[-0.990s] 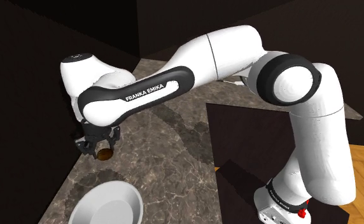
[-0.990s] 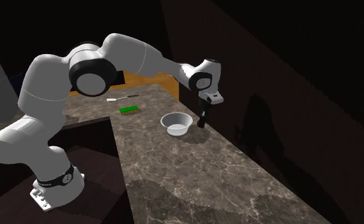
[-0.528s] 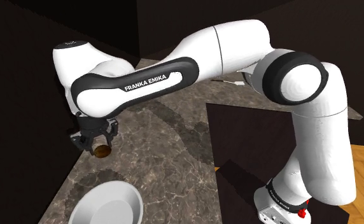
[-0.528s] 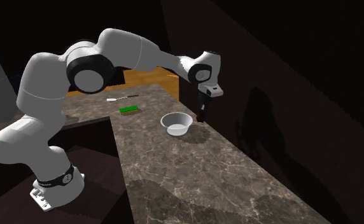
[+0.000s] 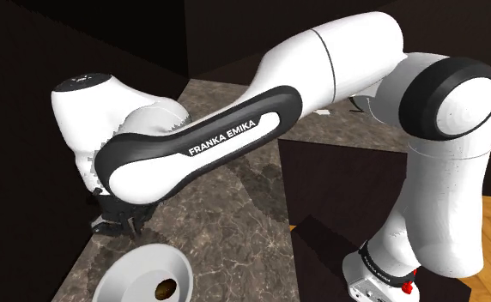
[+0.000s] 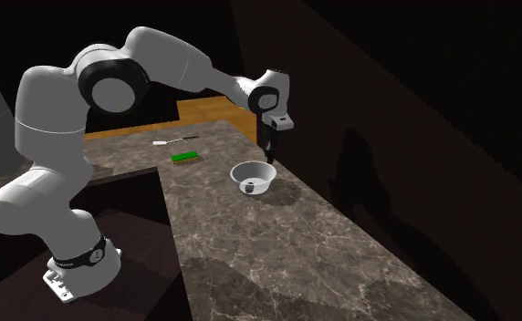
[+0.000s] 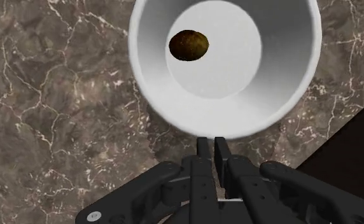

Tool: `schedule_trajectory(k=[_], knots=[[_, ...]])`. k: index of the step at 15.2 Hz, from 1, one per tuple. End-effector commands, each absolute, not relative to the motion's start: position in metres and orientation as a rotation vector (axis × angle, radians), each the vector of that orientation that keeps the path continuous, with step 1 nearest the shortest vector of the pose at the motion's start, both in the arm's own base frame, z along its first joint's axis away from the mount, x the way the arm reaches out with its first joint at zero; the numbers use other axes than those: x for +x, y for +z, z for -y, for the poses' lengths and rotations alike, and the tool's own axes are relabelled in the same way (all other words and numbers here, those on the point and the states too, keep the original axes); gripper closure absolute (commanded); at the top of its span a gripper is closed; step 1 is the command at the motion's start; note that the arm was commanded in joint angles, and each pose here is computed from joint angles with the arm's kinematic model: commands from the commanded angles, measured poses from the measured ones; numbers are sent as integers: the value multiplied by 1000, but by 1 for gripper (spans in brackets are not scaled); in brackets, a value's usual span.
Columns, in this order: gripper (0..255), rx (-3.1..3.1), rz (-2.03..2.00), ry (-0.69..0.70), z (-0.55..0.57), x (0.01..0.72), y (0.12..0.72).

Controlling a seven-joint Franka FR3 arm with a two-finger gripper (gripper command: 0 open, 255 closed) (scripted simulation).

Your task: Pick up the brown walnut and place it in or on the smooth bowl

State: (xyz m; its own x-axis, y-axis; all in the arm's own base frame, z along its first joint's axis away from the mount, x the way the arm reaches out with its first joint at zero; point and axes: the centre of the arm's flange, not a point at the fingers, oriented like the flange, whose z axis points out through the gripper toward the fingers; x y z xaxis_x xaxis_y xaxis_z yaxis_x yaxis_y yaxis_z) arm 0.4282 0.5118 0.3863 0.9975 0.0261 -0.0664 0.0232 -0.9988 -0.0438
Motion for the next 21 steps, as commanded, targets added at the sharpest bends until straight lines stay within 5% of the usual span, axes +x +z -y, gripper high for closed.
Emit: schedule_trajectory(k=[1, 3, 4, 21], knots=[[255, -3097, 36, 103, -520, 404, 386], [255, -3097, 39, 104, -521, 403, 387], [0, -3097, 39, 104, -521, 403, 387], [0, -3399, 370, 84, -556, 332, 241]])
